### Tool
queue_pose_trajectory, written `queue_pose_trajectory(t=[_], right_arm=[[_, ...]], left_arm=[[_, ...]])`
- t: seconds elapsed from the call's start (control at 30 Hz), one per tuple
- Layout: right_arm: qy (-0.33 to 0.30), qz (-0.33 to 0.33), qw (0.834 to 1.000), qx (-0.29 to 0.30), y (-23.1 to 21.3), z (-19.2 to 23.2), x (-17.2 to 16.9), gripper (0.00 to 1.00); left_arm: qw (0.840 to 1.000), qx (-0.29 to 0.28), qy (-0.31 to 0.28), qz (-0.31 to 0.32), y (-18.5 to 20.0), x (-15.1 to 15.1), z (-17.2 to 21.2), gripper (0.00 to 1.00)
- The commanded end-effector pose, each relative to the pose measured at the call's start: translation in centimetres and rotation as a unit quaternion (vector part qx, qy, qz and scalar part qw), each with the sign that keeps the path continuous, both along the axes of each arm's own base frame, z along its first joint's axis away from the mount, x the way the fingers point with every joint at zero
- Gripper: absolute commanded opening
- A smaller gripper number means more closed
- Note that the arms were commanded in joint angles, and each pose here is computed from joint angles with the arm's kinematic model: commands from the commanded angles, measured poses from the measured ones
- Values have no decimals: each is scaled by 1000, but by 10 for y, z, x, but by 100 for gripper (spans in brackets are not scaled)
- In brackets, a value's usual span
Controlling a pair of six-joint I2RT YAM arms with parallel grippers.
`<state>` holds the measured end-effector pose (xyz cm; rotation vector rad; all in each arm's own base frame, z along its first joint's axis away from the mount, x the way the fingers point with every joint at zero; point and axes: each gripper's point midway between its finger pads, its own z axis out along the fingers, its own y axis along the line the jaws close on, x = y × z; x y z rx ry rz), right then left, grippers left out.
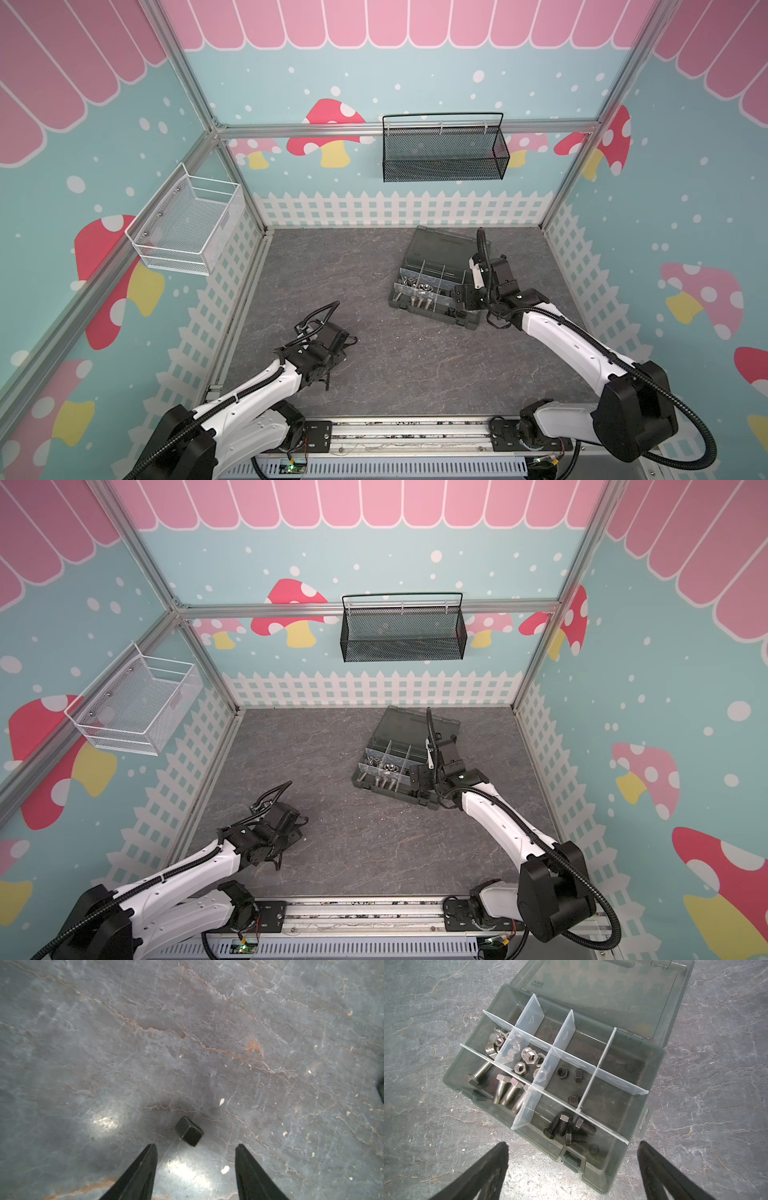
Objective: Sort the screws and nuts into containers
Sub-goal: 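Grasp the last black hex nut with the left gripper while the right gripper holds still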
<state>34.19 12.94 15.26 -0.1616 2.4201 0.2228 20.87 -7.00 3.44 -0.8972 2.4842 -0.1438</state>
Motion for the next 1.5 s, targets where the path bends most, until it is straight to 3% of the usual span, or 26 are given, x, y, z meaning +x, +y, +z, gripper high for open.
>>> queue_pose_trajectory(t=[0.0,0.6,1.2,1.47], right_arm=[[-1,-3,1000,6,-1,0,-4,98],[-6,-3,1000,15,-2,5,-9,98],[-2,-9,1000,16,-1,5,-5,98],[4,-7,1000,14,0,1,-6,98]], left_arm=[[1000,2,-26,12,-2,17,9,56],[1000,11,15,19,8,23,-15,40],[998,26,62,11,7,1,-18,38],[997,52,57,21,15,5,-19,31]])
